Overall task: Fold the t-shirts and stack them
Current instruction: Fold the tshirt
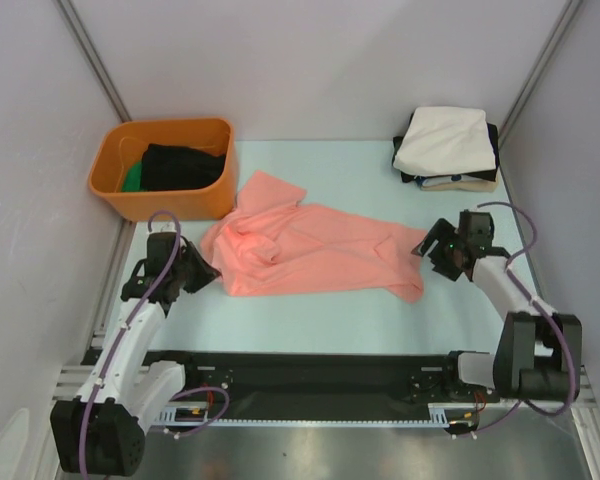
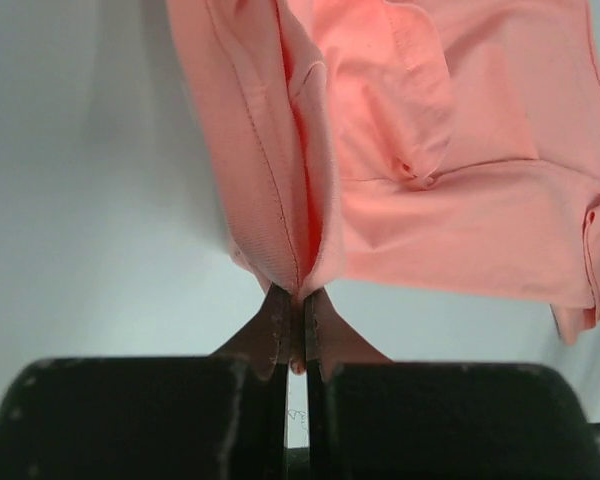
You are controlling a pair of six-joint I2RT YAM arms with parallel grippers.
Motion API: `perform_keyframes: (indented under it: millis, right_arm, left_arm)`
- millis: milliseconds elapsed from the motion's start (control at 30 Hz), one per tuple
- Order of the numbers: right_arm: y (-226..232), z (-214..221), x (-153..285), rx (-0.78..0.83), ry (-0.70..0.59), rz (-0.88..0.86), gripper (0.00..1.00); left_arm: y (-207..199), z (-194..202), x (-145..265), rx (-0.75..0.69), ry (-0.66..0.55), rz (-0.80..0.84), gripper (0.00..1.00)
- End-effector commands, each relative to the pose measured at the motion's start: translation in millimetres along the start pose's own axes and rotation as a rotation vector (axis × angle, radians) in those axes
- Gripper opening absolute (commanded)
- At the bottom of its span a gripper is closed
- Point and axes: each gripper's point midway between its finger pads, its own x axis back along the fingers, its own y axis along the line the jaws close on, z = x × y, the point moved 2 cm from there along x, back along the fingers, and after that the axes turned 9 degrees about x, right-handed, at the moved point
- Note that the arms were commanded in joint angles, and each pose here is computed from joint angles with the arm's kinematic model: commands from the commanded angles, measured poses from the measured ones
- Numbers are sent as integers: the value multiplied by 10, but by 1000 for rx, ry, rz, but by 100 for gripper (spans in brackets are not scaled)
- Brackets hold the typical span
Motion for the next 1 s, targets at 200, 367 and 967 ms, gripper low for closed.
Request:
perform_keyframes:
  millis: [200, 367, 967]
  right_arm:
    - [482, 512, 334, 53, -16, -69, 70]
    - [525, 696, 186, 51, 42, -61, 65]
    - [186, 686, -140, 10, 46, 11, 55]
  left_arm:
    - [-133, -32, 51, -41, -3, 78, 0]
    - [-136, -34, 70, -42, -10, 82, 0]
    - [-149, -57, 88, -42, -29, 90, 0]
